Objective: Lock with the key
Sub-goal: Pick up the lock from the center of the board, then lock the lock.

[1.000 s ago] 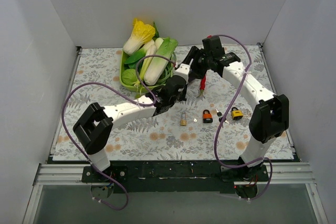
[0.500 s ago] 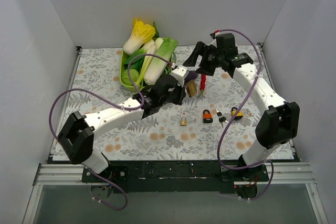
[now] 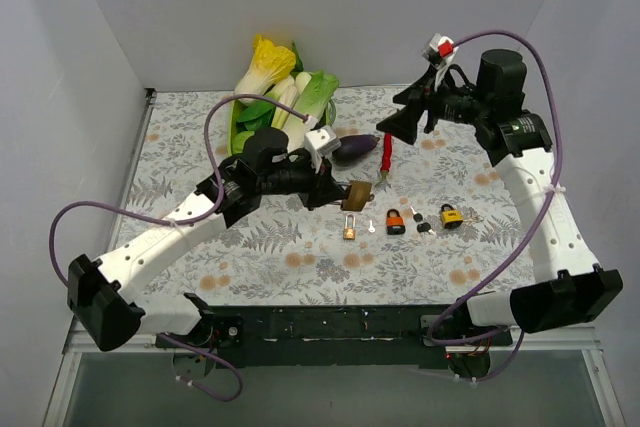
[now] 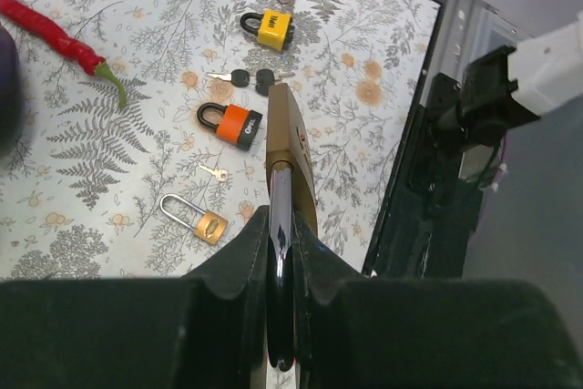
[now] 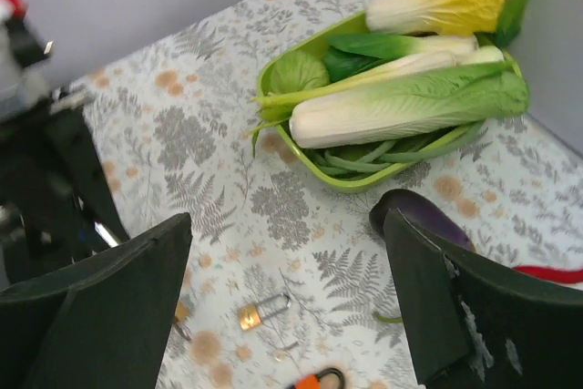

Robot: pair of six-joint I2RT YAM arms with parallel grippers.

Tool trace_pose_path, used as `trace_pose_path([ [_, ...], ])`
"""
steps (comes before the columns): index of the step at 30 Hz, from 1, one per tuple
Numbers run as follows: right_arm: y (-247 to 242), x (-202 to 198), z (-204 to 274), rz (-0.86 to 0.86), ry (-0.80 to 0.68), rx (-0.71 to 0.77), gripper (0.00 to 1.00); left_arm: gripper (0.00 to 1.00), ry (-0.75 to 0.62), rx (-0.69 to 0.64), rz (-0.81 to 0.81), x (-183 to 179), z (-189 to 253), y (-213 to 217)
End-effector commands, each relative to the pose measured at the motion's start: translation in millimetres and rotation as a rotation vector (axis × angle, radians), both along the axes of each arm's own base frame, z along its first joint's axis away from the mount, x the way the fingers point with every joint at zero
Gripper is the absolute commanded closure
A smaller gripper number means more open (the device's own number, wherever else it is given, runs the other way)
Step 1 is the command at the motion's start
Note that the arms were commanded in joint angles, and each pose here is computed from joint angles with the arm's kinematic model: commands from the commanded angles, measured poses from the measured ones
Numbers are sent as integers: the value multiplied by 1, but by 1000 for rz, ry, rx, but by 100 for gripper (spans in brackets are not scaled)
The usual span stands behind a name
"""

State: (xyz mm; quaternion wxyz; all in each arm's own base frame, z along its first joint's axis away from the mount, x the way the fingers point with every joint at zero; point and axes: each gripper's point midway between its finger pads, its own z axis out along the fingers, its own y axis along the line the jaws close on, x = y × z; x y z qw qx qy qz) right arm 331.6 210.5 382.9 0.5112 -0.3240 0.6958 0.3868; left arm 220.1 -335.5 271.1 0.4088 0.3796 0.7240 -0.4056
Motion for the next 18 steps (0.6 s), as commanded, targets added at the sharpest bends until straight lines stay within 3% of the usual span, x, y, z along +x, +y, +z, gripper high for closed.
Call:
trace_pose_path([
  [1, -1, -52, -7, 326, -265, -154, 7, 100, -215, -137, -260, -40, 78, 19],
  [9, 6, -105, -54, 502, -166, -233, 9, 100, -248, -187, -333, -55, 99, 31],
  [18, 47, -165, -66, 737, -148, -228, 8, 100, -269, -213, -375, -63, 110, 31],
])
